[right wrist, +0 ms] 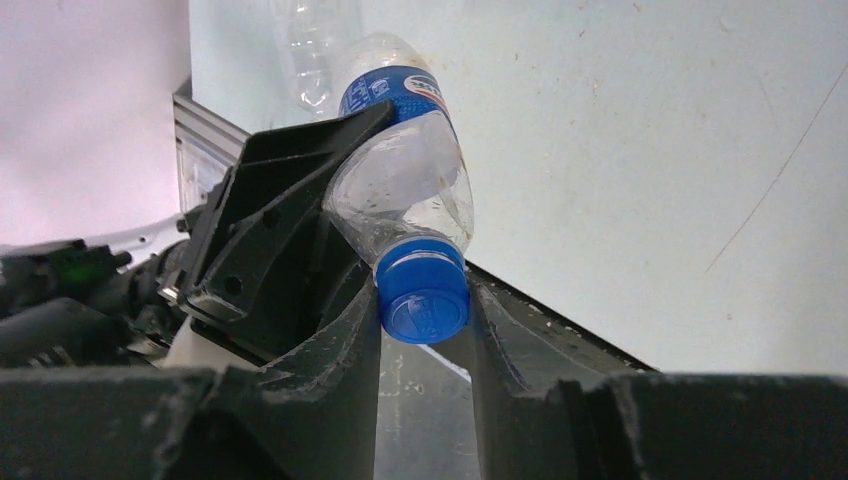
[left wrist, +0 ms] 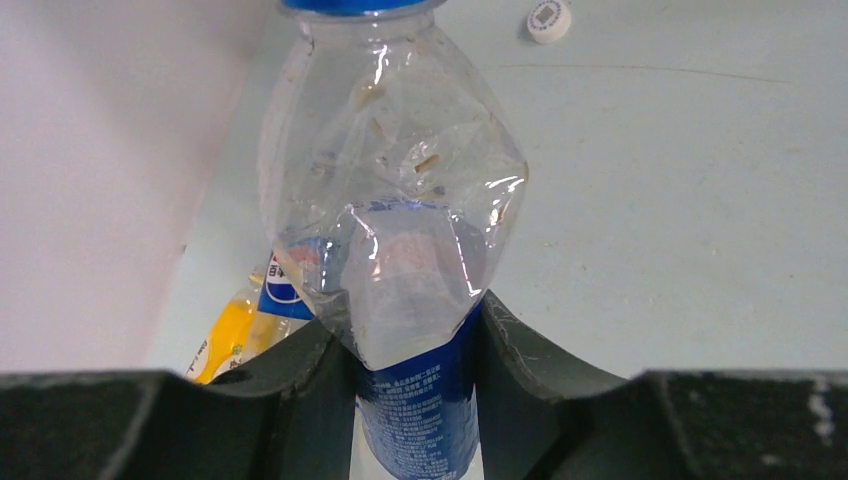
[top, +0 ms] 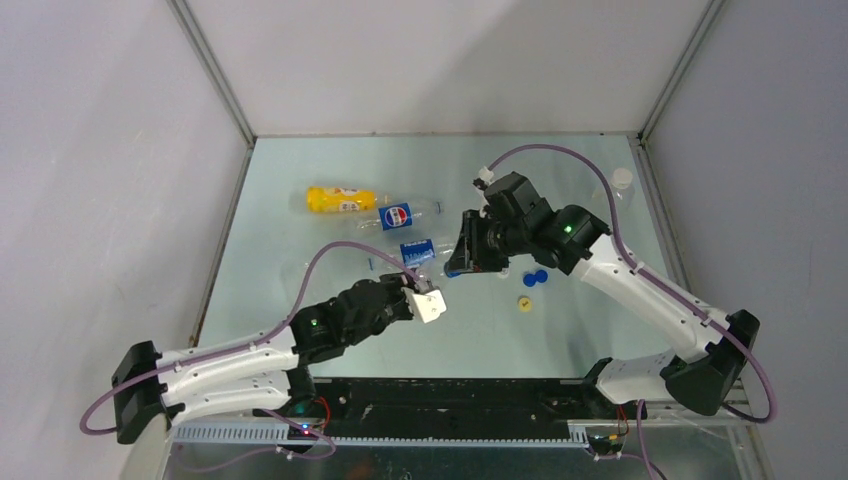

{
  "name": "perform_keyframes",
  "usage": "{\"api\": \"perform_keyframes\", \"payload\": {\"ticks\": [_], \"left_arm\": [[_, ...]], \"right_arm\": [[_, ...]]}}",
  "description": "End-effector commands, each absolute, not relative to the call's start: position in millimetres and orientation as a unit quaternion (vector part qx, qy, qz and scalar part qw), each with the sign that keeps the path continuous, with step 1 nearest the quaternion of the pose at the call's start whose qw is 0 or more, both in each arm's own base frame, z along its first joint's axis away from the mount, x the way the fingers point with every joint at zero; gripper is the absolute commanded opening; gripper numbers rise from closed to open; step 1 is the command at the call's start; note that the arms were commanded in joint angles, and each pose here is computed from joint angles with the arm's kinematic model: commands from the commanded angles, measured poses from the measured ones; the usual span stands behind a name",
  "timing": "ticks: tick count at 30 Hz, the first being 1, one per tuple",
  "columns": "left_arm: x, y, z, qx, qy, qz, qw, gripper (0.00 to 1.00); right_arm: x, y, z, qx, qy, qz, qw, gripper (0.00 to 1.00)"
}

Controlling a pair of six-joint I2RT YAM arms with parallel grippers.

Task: Screw on the bottle caps

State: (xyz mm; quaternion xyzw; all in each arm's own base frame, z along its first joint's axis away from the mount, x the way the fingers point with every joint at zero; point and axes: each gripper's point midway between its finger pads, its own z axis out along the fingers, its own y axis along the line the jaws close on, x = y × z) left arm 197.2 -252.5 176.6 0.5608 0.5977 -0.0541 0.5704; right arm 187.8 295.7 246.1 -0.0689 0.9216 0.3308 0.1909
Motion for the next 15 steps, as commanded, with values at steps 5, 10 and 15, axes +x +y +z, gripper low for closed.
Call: {"api": "perform_keyframes", "payload": {"ticks": [5, 10, 15], "left_arm": [[189.9, -290.0, 282.5, 0.465, 0.493, -0.125, 0.725, 0.12], [190.2, -281.1, 257.7, 0.459, 0.532, -0.127, 0.7, 0.12], [189.6, -272.1, 236.3, 0.458, 0.561, -0.123, 0.679, 0.13]], "right_arm": [[198.5, 320.2, 246.8, -0.007, 0.911, 0.371, 0.179, 0.05], [202.3, 319.1, 263.2, -0.015, 0.898, 0.387, 0.21, 0.32], [204.1, 313.7, 278.1, -0.026, 0.887, 0.392, 0.242, 0.59]]}}
